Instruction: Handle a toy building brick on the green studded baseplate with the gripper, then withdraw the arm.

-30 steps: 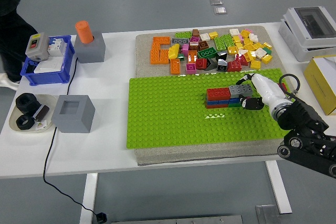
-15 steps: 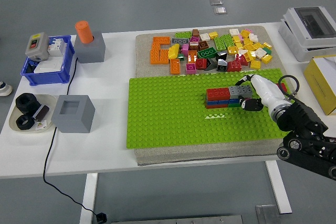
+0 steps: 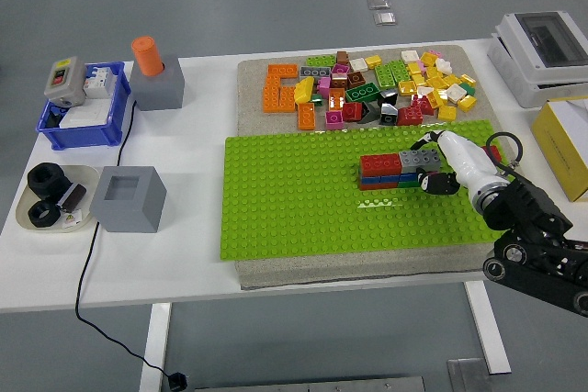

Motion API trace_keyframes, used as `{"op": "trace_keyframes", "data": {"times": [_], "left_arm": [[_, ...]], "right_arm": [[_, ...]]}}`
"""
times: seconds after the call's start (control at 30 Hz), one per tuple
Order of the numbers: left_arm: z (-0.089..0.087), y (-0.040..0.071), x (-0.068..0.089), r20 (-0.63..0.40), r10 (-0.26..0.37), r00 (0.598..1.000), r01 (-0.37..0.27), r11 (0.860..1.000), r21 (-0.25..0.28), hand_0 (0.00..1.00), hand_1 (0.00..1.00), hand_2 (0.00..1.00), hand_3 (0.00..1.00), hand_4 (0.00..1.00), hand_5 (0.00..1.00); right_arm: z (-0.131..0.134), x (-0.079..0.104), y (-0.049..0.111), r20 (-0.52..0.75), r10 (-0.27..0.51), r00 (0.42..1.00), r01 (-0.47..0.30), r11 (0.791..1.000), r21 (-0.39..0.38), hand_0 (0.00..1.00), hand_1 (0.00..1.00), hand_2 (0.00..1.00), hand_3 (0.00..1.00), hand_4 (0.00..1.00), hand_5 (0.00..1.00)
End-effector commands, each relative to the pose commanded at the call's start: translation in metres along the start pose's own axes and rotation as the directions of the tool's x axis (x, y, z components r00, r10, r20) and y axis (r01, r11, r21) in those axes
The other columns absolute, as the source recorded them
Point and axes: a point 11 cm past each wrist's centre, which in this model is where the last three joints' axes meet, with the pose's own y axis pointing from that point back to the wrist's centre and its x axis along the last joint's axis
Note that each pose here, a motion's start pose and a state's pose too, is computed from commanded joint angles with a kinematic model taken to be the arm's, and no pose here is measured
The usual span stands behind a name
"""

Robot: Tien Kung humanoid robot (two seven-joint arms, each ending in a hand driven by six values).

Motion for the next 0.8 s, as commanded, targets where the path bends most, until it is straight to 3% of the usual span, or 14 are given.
{"op": "trace_keyframes", "data": {"times": [0.4,0.43,0.63,0.67,0.8], "left_arm": [[0.0008,0.0001,0.0002,-0.001,0.002,1.0,-0.002,1.0,-0.004,0.831,0.875,0.818,0.707,0.876,0.595],[0.001,0.0001,0.0003,-0.001,0.002,1.0,-0.002,1.0,-0.005,0.831,0.875,0.818,0.707,0.875,0.596],[0.0024,0.0003,0.0002,-0.001,0.002,1.0,-0.002,1.0,-0.008,0.831,0.875,0.818,0.707,0.875,0.596],[0.0027,0.0003,0.0001,0.0,0.002,1.0,-0.002,1.0,-0.008,0.831,0.875,0.818,0.705,0.875,0.596],[0.0033,0.0004,0.0006,0.0,0.004,1.0,-0.004,1.0,-0.009,0.831,0.875,0.818,0.705,0.875,0.596]], "right_arm": [[0.0012,-0.0019,0.001,0.002,-0.003,1.0,0.003,1.0,-0.003,0.998,0.92,0.908,0.415,0.534,0.002],[0.0012,-0.0021,0.001,0.003,-0.004,1.0,0.004,1.0,-0.003,0.998,0.921,0.912,0.552,0.57,0.002],[0.0012,-0.003,0.0012,0.007,-0.008,1.0,0.008,1.0,-0.004,0.998,0.921,0.912,0.552,0.57,0.002],[0.0011,-0.0032,0.0013,0.007,-0.009,1.0,0.009,1.0,-0.004,0.998,0.921,0.919,0.661,0.55,0.002],[0.001,-0.0038,0.0015,0.009,-0.011,1.0,0.011,1.0,-0.004,0.998,0.921,0.919,0.661,0.55,0.002]]}}
